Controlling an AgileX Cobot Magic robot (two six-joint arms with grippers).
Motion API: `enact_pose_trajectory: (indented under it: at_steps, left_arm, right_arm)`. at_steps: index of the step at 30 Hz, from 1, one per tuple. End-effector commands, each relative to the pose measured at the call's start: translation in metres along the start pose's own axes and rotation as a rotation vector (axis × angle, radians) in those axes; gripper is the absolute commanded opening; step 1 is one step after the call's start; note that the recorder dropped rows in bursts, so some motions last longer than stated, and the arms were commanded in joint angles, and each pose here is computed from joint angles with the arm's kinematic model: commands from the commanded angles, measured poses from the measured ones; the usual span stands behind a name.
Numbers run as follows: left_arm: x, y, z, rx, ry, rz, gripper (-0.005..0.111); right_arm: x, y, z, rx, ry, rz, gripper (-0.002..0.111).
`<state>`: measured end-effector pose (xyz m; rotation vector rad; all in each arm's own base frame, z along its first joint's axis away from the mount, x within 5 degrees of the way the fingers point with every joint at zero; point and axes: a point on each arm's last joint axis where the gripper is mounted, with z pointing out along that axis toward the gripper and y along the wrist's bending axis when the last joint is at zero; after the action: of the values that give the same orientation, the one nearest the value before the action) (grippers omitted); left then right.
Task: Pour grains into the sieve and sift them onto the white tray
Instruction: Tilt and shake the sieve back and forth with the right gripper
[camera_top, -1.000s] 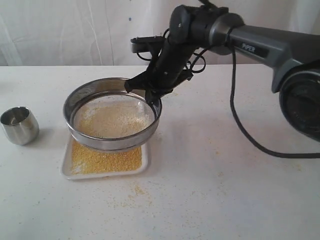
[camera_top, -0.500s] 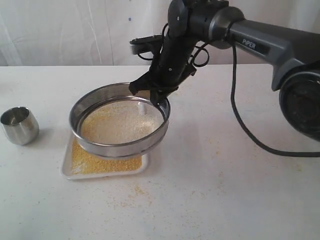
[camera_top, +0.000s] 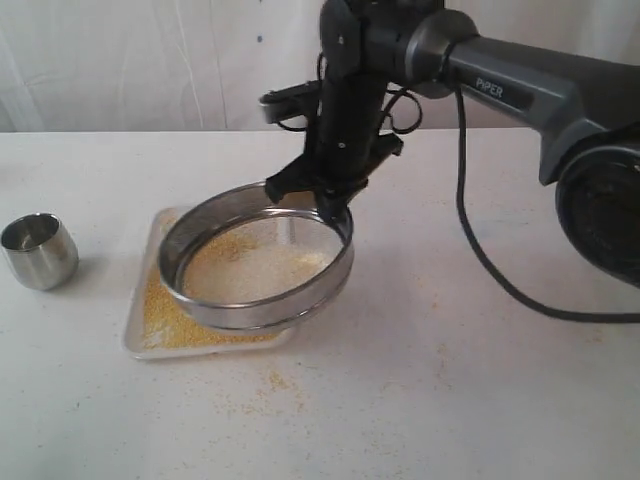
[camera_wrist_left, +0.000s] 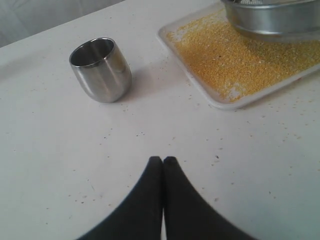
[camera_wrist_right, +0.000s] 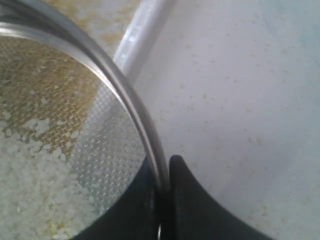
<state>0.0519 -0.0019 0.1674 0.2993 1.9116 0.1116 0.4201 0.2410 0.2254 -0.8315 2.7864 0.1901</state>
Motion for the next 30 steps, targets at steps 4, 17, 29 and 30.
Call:
enact_pose_trajectory:
  at_steps: [4,17,29,30]
  left_arm:
    - [0.001,-0.001,0.000,0.005,0.000,0.002,0.000]
    - [0.001,0.000,0.000,0.004,-0.004,0.002,0.000]
    - [0.001,0.000,0.000,0.004,-0.004,0.002,0.000]
    - [0.001,0.000,0.000,0.004,-0.004,0.002,0.000]
  right_arm:
    - [0.003,-0.015,0.006,0.053,0.020,0.064,0.000]
    - [0.001,-0.001,-0.017,-0.219,-0.062,0.005,0.000]
    - [0.017,-0.032,0.009,0.066,0.070,0.045,0.000]
    - [0.017,-0.036,0.008,0.003,0.060,0.101,0.000]
